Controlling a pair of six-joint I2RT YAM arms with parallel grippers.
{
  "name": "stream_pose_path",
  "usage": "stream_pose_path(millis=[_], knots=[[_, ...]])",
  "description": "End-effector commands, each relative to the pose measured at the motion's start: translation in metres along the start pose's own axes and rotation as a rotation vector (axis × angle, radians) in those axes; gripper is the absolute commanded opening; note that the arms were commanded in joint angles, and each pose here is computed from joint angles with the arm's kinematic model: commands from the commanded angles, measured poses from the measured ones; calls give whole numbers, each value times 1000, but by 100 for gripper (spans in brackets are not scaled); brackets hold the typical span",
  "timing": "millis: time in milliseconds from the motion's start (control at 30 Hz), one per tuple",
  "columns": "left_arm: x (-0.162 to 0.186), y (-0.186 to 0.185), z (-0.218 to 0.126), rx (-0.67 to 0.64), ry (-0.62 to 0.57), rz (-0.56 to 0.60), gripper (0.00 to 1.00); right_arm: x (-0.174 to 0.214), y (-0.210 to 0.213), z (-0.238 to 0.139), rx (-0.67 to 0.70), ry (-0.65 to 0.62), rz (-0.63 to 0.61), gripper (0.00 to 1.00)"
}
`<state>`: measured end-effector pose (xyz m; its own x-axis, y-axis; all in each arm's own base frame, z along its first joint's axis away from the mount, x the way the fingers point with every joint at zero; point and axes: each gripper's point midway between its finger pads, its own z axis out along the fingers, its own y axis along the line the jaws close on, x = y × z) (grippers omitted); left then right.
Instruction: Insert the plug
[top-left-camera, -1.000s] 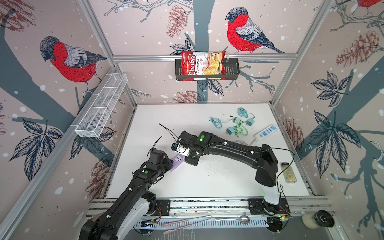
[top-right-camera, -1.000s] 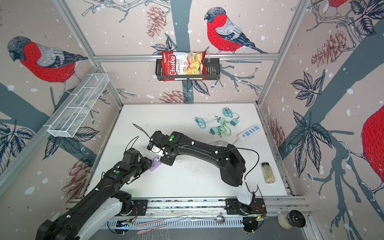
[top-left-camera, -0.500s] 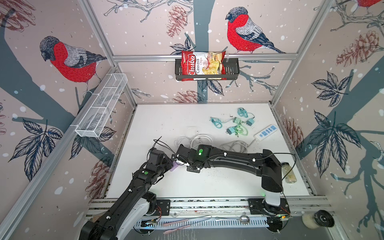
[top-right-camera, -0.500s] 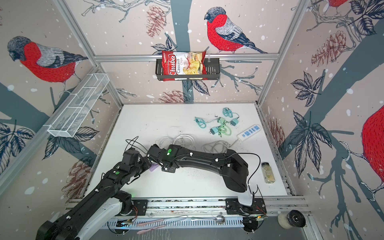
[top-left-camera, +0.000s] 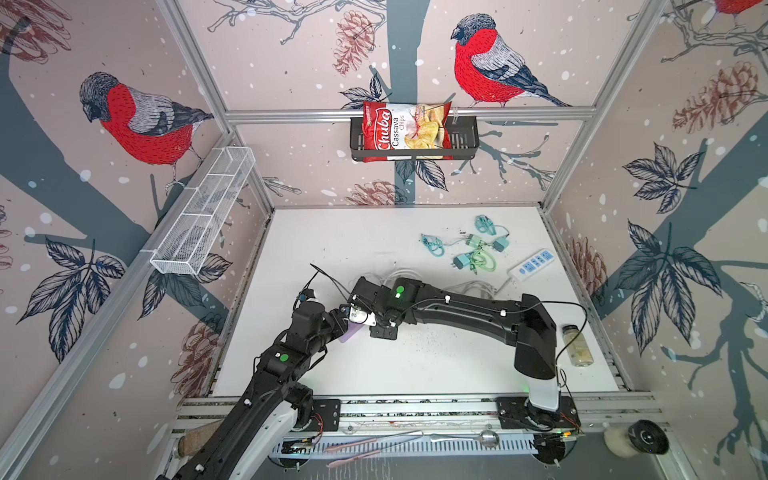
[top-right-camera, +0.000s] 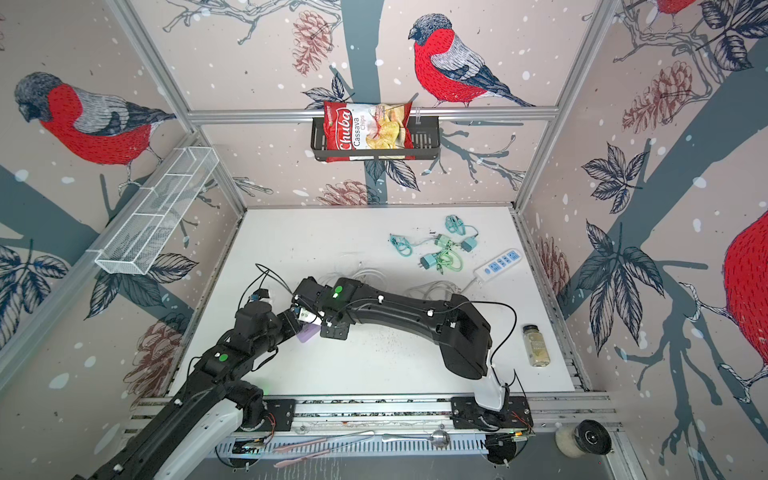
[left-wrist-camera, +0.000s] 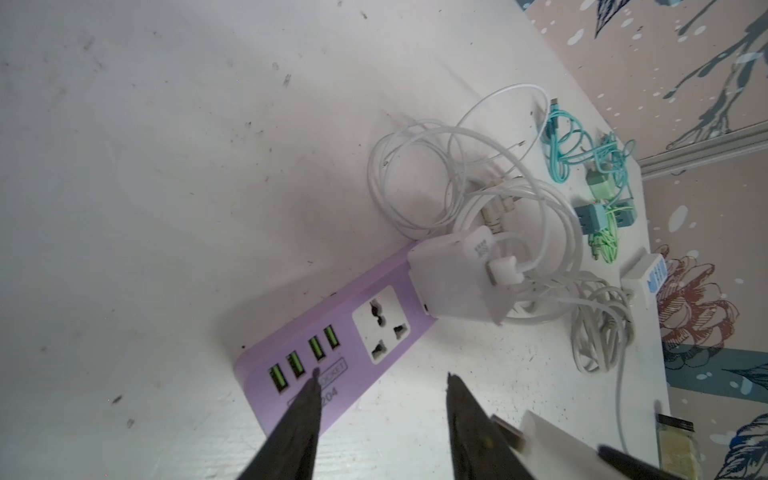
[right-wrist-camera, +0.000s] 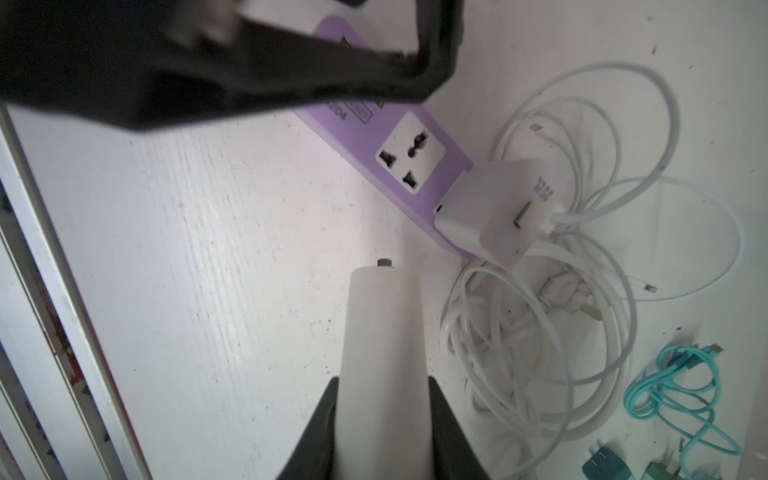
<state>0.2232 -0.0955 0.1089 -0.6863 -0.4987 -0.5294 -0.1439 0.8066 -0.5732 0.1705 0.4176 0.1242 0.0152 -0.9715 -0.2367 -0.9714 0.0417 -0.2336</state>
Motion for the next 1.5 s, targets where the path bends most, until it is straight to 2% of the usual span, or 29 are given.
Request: stream_pose_path(millis=[0, 133, 300, 400, 667, 800, 967, 1233, 1467], knots=[[0, 4, -3, -11, -29, 13, 49, 6, 9, -5, -118, 0, 50, 1], [6, 3, 0, 14, -33, 26, 49, 16, -10, -6, -171, -7, 165, 2], [11, -16, 8, 97, -49, 102, 49, 17, -35, -9, -196, -45, 291, 3], [13, -30, 8, 117, -70, 176, 49, 13, -44, -12, -229, -80, 373, 2], [12, -73, -2, 185, -145, 380, 51, 19, -42, -11, -285, -59, 539, 2], [15, -88, -4, 219, -166, 463, 53, 8, -44, -22, -341, -127, 611, 3], [21, -99, -3, 258, -158, 543, 55, -4, -46, -39, -388, -191, 654, 3], [31, -115, -3, 307, -159, 658, 56, 6, -37, -33, -426, -141, 689, 2], [33, -121, -1, 284, -170, 750, 57, -1, -38, -40, -462, -178, 709, 2]])
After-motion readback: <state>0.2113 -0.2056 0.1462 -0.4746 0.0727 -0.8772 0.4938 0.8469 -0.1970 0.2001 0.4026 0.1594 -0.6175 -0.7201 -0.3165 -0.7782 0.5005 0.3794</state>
